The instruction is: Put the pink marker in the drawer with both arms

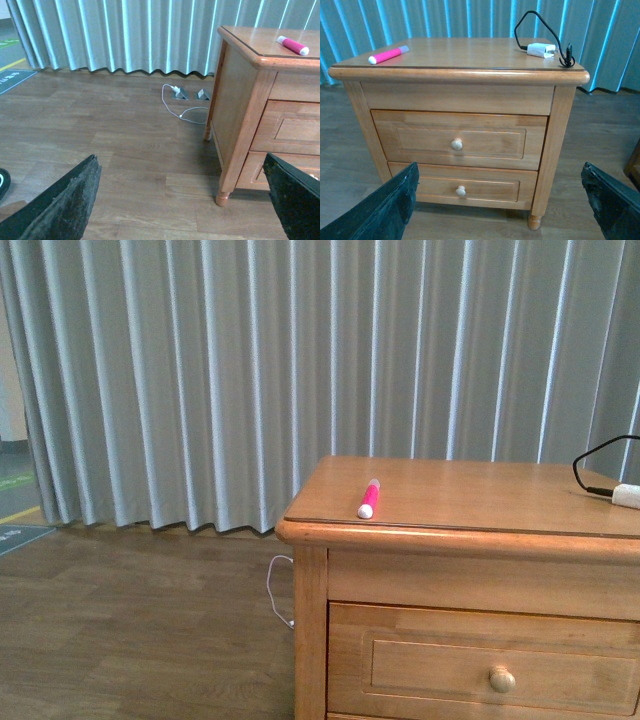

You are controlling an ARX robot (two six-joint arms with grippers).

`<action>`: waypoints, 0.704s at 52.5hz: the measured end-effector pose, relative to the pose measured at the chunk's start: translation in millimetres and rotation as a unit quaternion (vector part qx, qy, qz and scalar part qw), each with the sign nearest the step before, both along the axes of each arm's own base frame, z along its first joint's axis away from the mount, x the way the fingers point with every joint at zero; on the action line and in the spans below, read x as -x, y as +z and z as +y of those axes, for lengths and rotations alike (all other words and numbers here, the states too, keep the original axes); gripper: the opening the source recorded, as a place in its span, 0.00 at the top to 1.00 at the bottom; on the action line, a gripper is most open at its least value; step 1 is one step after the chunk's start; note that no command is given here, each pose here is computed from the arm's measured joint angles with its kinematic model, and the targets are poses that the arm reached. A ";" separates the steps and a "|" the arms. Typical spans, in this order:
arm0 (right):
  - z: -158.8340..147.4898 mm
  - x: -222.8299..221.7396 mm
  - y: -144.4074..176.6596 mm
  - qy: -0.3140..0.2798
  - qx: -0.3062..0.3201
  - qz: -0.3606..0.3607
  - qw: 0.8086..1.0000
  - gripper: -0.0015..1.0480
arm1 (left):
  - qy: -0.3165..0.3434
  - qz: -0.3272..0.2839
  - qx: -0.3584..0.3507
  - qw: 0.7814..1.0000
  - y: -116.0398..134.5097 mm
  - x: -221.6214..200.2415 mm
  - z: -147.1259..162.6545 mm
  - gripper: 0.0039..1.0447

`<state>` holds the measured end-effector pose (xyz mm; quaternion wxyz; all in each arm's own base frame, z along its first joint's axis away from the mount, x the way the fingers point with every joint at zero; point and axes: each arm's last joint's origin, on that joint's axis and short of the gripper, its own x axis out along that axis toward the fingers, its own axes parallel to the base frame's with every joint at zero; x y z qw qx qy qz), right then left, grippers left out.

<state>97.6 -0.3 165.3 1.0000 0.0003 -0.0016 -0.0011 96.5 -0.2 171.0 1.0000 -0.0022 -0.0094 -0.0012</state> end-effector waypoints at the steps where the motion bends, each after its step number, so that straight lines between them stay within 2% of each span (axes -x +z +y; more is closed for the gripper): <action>1: 0.0 0.0 0.0 0.000 0.000 0.000 1.000 0.09 | 0.000 0.000 0.000 1.000 0.0 0.0 0.0 0.06; 37: 0.0 0.0 0.0 0.000 0.000 0.000 1.000 0.09 | 0.000 0.000 0.000 1.000 0.0 0.0 0.0 0.06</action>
